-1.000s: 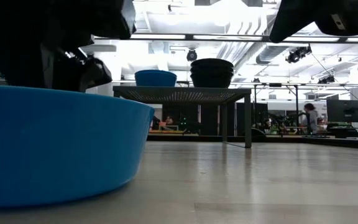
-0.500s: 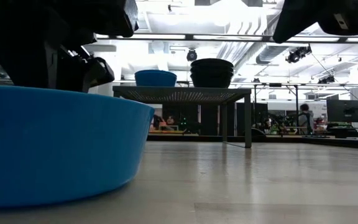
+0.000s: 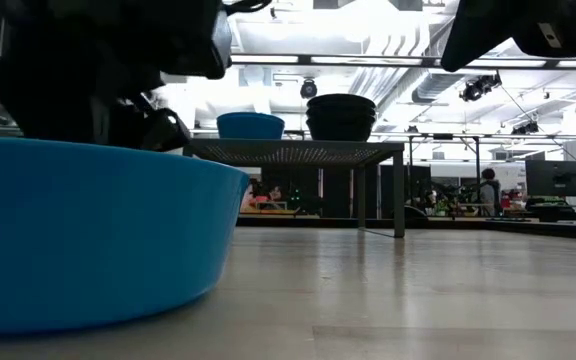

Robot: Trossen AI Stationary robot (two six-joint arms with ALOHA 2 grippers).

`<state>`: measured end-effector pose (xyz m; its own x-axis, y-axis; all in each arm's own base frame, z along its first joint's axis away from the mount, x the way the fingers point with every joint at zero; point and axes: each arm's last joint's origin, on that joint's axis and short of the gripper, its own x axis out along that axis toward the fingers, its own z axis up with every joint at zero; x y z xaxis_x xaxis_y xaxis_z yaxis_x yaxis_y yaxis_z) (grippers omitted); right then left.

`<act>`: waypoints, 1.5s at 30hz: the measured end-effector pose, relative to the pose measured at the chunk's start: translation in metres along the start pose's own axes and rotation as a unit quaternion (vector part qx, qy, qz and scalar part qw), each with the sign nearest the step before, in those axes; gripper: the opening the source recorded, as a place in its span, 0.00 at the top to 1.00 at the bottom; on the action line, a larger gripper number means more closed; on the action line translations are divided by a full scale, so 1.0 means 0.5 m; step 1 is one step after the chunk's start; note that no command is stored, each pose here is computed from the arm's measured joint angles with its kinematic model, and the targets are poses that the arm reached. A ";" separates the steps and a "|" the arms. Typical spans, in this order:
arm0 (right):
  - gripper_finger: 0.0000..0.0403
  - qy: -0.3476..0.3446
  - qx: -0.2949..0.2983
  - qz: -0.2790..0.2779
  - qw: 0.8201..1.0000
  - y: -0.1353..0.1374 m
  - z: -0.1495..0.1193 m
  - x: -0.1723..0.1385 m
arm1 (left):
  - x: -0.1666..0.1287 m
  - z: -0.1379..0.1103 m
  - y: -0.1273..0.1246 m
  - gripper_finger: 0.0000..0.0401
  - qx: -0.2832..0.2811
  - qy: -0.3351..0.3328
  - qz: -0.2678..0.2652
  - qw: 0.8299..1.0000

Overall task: Pick & Place Mini bowls
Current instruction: Stack the blue bowl on top of the other blue bowls on the shelf

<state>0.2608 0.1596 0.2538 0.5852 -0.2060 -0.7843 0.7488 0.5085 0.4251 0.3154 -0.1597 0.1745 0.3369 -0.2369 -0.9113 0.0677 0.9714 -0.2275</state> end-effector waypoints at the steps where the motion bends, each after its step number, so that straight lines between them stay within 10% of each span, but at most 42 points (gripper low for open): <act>1: 1.00 -0.001 0.000 0.000 1.000 0.000 0.000 0.000 | 0.000 -0.001 0.000 0.68 0.000 0.002 0.001 1.000; 9: 1.00 -0.001 -0.001 -0.001 1.000 -0.001 0.000 0.000 | 0.000 -0.003 -0.001 0.97 0.013 0.011 -0.011 1.000; 25: 1.00 0.001 0.000 -0.001 1.000 0.000 0.000 0.000 | -0.022 0.026 -0.017 1.00 0.046 -0.014 -0.024 0.999; 45: 1.00 0.029 0.013 -0.025 0.999 -0.015 -0.034 -0.019 | -0.209 0.152 0.051 1.00 0.139 0.001 0.041 0.989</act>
<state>0.2440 0.1721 0.2504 0.5289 -0.1806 -0.8292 0.7843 0.4772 0.3964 0.3532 -0.1092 0.2899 0.3495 -0.1567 -0.9237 0.2968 0.9537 -0.0494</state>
